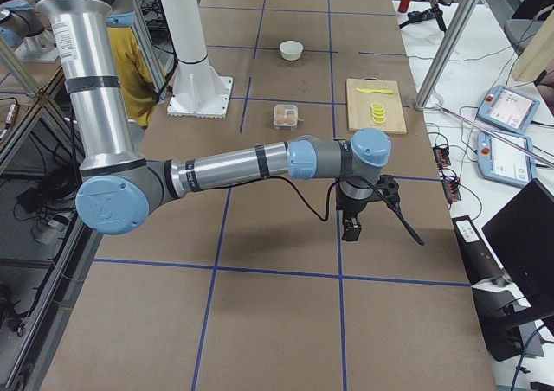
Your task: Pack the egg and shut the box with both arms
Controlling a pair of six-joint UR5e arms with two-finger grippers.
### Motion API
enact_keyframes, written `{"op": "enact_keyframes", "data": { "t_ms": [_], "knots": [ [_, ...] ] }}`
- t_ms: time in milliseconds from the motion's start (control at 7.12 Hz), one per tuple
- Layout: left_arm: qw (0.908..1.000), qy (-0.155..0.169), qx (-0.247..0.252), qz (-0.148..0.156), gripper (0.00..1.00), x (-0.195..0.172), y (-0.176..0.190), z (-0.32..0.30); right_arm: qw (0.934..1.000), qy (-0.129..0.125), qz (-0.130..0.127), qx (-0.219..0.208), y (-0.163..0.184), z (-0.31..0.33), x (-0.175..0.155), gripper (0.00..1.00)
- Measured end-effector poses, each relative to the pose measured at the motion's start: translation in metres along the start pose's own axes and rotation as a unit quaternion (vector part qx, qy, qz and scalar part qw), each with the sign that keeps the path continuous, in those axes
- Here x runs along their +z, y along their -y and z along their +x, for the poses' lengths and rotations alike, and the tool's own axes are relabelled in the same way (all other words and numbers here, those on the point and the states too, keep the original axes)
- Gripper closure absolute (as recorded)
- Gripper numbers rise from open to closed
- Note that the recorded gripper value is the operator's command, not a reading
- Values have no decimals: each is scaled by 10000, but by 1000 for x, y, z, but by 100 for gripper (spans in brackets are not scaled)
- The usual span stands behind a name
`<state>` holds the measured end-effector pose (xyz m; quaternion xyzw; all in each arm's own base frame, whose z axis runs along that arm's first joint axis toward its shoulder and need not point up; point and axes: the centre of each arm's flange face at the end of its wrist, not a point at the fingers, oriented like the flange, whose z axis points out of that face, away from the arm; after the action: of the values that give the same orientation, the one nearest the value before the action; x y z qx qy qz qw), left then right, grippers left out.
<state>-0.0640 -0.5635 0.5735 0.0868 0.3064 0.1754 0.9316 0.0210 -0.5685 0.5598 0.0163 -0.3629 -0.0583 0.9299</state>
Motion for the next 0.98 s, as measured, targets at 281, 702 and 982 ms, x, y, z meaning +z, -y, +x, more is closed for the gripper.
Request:
{"op": "enact_keyframes", "data": {
  "t_ms": [281, 702, 982],
  "knots": [
    [9999, -121, 73, 42, 0, 3, 6, 6, 10000, 67, 1, -70, 3, -6, 7, 0],
    [9997, -217, 118, -89, 0, 21, 7, 8, 9997, 133, 144, 149, 7, -19, 14, 0],
    [9996, -224, 113, -105, 0, 24, 7, 6, 9995, 186, 215, 154, 5, -20, 15, 0]
  ]
}}
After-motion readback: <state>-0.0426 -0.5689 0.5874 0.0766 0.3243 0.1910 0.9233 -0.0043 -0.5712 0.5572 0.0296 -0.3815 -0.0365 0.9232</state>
